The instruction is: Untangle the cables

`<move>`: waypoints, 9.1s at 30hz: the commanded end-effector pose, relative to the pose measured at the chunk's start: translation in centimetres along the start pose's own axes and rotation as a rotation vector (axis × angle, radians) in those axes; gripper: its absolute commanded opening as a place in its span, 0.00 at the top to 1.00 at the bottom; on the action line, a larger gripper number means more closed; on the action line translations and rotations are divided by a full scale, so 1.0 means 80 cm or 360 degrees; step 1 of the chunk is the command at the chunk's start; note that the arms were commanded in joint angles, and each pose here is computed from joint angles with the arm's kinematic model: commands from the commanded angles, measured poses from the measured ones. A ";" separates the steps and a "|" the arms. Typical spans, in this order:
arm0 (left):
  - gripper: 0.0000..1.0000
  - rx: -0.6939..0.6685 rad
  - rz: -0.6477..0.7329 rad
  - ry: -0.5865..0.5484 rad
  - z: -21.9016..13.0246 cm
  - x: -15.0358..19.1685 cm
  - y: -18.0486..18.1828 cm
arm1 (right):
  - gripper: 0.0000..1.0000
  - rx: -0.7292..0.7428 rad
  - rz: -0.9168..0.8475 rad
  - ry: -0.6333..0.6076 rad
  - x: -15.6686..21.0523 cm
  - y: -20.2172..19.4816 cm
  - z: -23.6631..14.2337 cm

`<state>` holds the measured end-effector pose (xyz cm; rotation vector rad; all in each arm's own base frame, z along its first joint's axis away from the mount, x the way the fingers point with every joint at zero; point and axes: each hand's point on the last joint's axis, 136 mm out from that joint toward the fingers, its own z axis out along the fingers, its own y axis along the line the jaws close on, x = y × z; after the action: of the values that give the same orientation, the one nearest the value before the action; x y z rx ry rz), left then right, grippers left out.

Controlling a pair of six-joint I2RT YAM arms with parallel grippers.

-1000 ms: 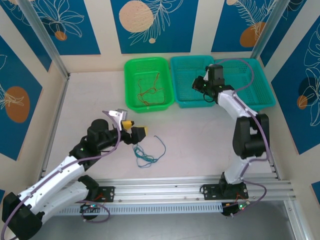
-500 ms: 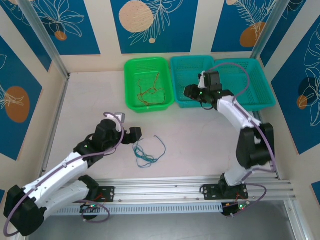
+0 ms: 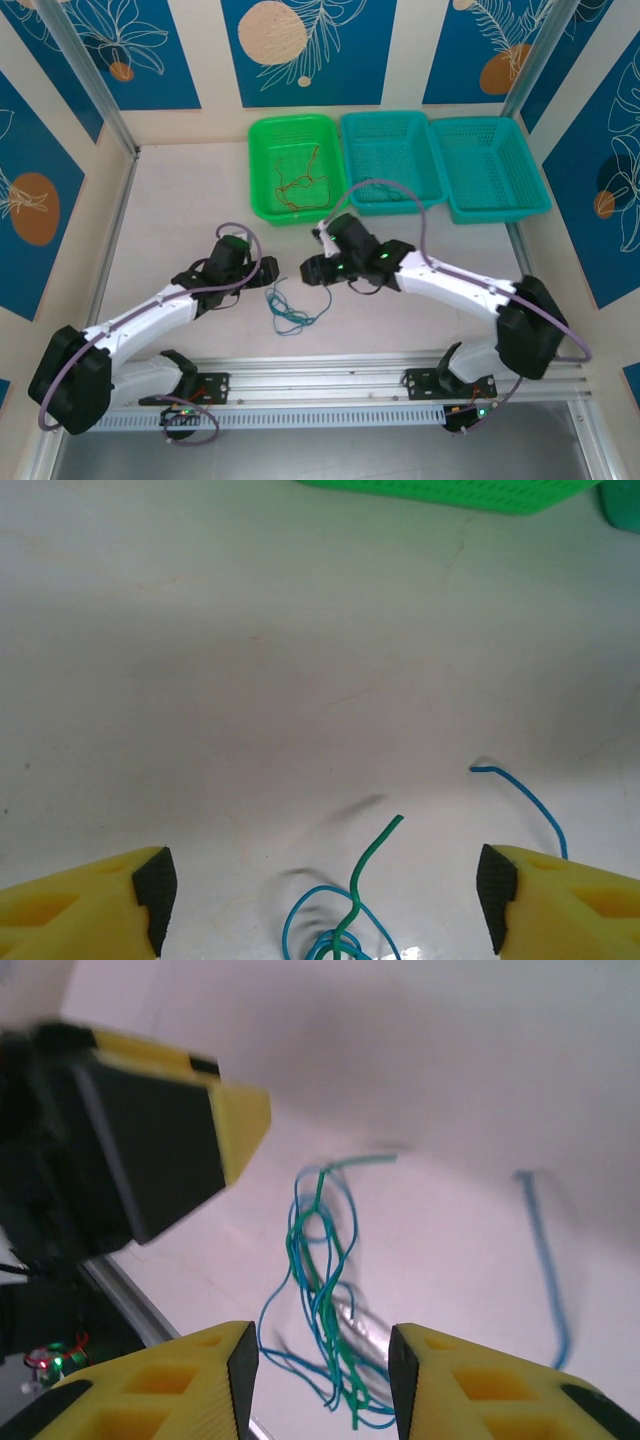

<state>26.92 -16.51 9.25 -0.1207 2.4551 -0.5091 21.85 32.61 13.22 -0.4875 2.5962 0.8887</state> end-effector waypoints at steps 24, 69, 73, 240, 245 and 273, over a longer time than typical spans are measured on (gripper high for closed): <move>0.32 -0.0021 -0.0021 -0.0123 -0.030 0.018 0.051 | 1.00 0.0267 0.0300 0.0196 0.000 0.001 0.161; 1.00 0.0311 -0.0387 -0.0027 -0.002 0.028 0.018 | 1.00 -0.0339 0.0847 -0.0489 -0.080 -0.097 -0.065; 1.00 0.0211 -0.0382 -0.0051 -0.004 0.031 0.036 | 1.00 -0.0271 0.0976 -0.0652 -0.077 -0.141 -0.105; 0.26 0.0415 0.0396 0.0005 -0.069 -0.017 -0.086 | 0.44 0.0295 0.0413 -0.1203 -0.366 -0.294 -0.182; 0.26 0.0198 0.0307 0.0010 -0.047 -0.022 -0.057 | 0.45 0.0064 0.0367 -0.0996 -0.301 -0.209 -0.194; 0.64 -0.0220 0.0255 0.0311 0.108 0.003 0.017 | 0.45 0.0212 0.0017 -0.0106 0.002 -0.016 0.006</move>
<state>31.56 -18.28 2.43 0.0630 2.6536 -0.3135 21.74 32.48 11.96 -0.4658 2.5854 0.7698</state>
